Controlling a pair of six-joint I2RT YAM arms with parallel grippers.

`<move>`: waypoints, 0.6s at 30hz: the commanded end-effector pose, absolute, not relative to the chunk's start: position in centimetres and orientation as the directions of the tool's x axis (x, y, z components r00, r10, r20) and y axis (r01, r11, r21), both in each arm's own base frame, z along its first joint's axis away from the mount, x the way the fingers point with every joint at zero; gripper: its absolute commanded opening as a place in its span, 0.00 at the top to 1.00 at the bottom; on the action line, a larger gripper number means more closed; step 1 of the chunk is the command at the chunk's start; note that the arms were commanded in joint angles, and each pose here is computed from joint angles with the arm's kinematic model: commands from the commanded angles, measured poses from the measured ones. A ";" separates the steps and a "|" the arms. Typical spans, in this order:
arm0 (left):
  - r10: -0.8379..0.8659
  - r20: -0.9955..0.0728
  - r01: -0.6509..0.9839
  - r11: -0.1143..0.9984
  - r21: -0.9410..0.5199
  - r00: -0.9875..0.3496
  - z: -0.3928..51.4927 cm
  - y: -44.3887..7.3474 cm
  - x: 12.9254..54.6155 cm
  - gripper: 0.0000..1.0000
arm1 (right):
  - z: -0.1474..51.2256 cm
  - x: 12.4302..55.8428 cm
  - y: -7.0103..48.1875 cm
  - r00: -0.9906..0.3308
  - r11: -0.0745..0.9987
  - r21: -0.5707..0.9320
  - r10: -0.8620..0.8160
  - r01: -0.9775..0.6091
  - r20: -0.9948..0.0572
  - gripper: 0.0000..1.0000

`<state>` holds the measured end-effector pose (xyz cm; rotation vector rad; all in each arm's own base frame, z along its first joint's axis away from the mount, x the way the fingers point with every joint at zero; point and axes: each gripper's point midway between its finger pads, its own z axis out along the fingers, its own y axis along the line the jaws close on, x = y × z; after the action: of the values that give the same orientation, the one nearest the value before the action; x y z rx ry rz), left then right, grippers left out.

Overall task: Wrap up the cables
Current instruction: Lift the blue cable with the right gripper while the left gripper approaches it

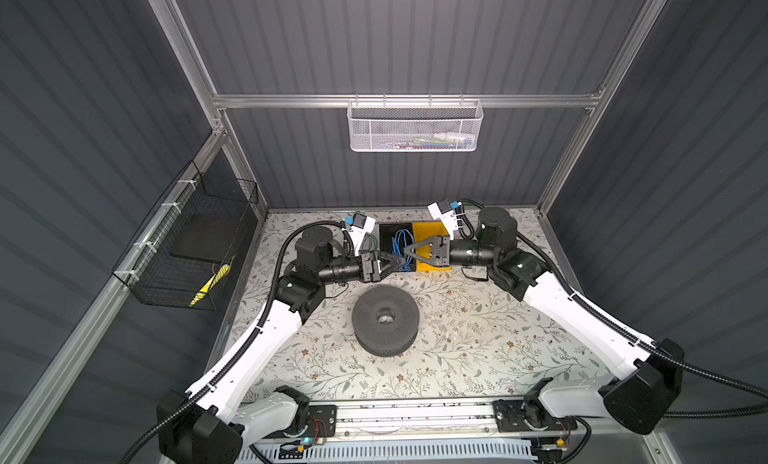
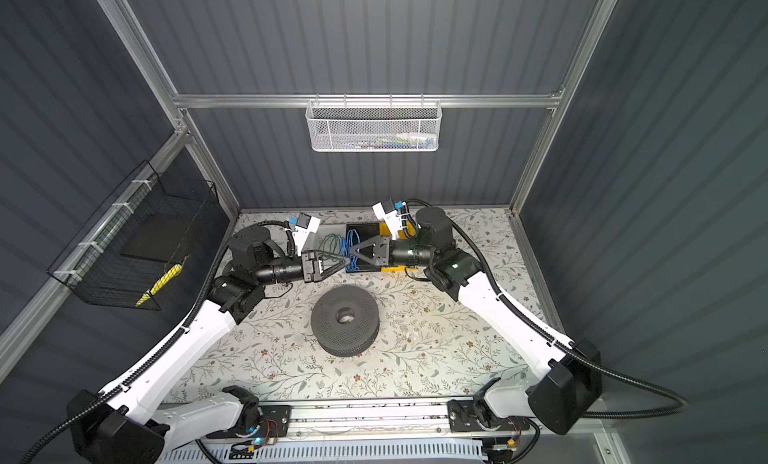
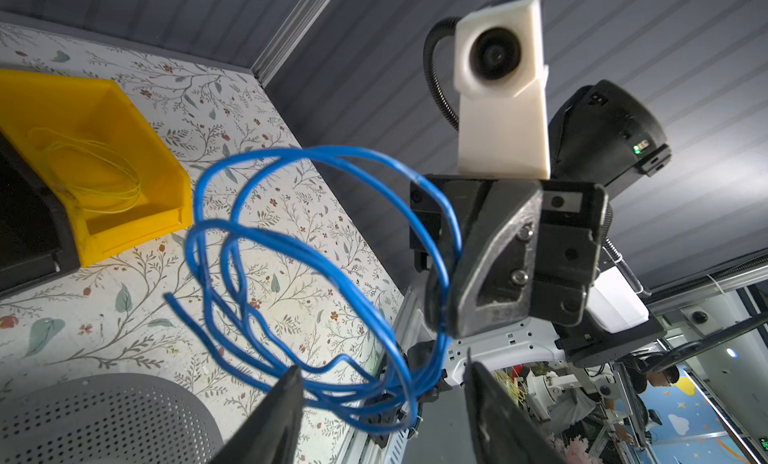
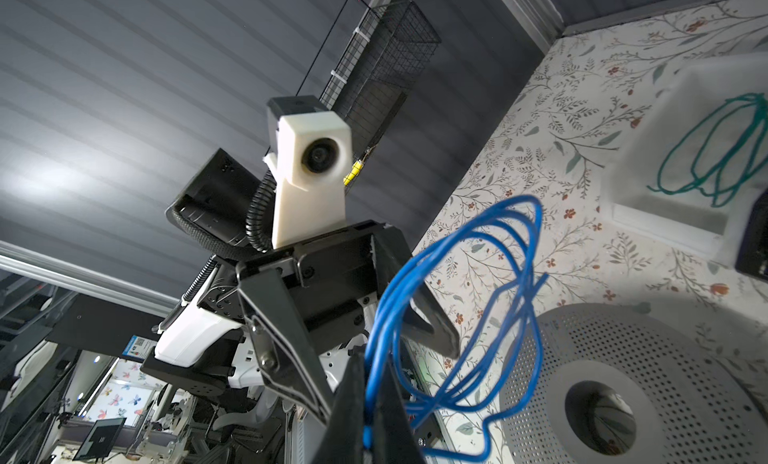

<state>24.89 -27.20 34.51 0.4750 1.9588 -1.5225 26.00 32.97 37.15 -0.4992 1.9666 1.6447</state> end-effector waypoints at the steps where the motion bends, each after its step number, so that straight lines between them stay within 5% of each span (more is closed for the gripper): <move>1: -0.088 -0.665 0.614 0.309 -0.726 -0.741 34.5 -27.1 25.4 0.43 | 38.0 25.3 33.7 -0.786 0.136 0.783 0.040 -0.607 -0.617 1.00; 9: -0.112 -0.667 0.591 0.371 -0.716 -0.737 33.8 -26.6 26.2 0.66 | 37.0 24.4 33.8 -0.796 0.151 0.787 0.004 -0.599 -0.606 1.00; 14: -0.113 -0.667 0.574 0.417 -0.705 -0.737 33.4 -26.1 26.5 0.91 | 36.3 24.1 33.1 -0.784 0.201 0.767 -0.010 -0.609 -0.620 1.00; 18: -0.128 -0.680 0.565 0.458 -0.687 -0.722 33.4 -25.5 26.7 0.98 | 36.3 23.8 32.4 -0.768 0.236 0.744 -0.016 -0.626 -0.641 1.00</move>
<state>25.80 -26.55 32.96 0.4098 2.0337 -1.4018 25.84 32.78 34.91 -0.4928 2.0409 1.5622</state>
